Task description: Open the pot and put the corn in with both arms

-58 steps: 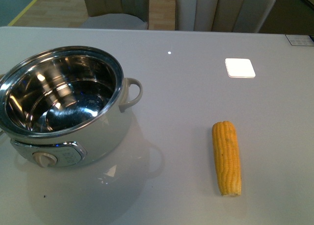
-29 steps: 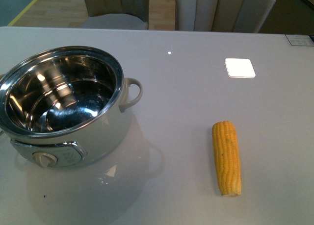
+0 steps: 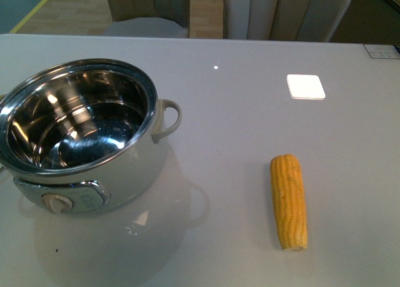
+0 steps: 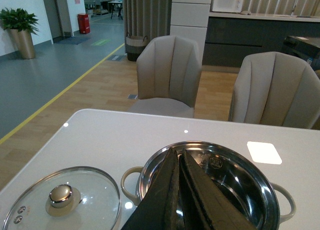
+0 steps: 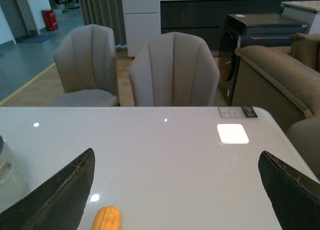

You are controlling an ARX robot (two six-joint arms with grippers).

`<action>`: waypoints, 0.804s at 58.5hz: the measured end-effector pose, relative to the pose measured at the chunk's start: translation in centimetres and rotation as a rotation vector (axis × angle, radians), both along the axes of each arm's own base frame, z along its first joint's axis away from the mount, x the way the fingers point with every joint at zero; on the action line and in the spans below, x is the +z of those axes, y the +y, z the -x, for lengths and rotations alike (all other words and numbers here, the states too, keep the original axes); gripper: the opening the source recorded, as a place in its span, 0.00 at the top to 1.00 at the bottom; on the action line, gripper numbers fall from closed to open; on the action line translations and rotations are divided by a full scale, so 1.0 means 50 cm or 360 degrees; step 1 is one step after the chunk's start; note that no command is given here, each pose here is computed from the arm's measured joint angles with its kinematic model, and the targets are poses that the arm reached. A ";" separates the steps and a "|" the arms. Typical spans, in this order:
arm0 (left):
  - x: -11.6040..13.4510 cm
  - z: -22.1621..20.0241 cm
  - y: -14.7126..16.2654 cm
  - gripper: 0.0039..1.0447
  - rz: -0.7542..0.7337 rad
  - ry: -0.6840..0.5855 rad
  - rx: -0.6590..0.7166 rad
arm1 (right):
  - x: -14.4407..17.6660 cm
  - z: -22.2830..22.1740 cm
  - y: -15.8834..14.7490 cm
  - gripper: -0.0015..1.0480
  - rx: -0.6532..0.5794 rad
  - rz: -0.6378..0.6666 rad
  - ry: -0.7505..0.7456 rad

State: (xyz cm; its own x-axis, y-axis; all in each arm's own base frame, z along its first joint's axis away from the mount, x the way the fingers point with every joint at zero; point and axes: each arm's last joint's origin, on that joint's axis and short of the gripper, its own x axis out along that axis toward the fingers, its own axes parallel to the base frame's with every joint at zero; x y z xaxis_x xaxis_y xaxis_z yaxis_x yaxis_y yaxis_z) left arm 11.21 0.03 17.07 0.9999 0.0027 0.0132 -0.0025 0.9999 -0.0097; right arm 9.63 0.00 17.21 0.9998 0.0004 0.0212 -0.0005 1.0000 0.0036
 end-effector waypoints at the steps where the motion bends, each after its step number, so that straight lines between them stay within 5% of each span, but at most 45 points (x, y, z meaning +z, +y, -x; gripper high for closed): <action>1: 0.000 0.001 0.000 0.97 0.0000 0.0000 0.0000 | 0.000 0.000 0.000 0.08 0.0000 0.0000 0.0001; 47: -0.006 0.030 0.000 0.97 -0.0001 0.0009 0.0001 | 0.000 0.000 0.000 0.08 0.0000 0.0000 0.0001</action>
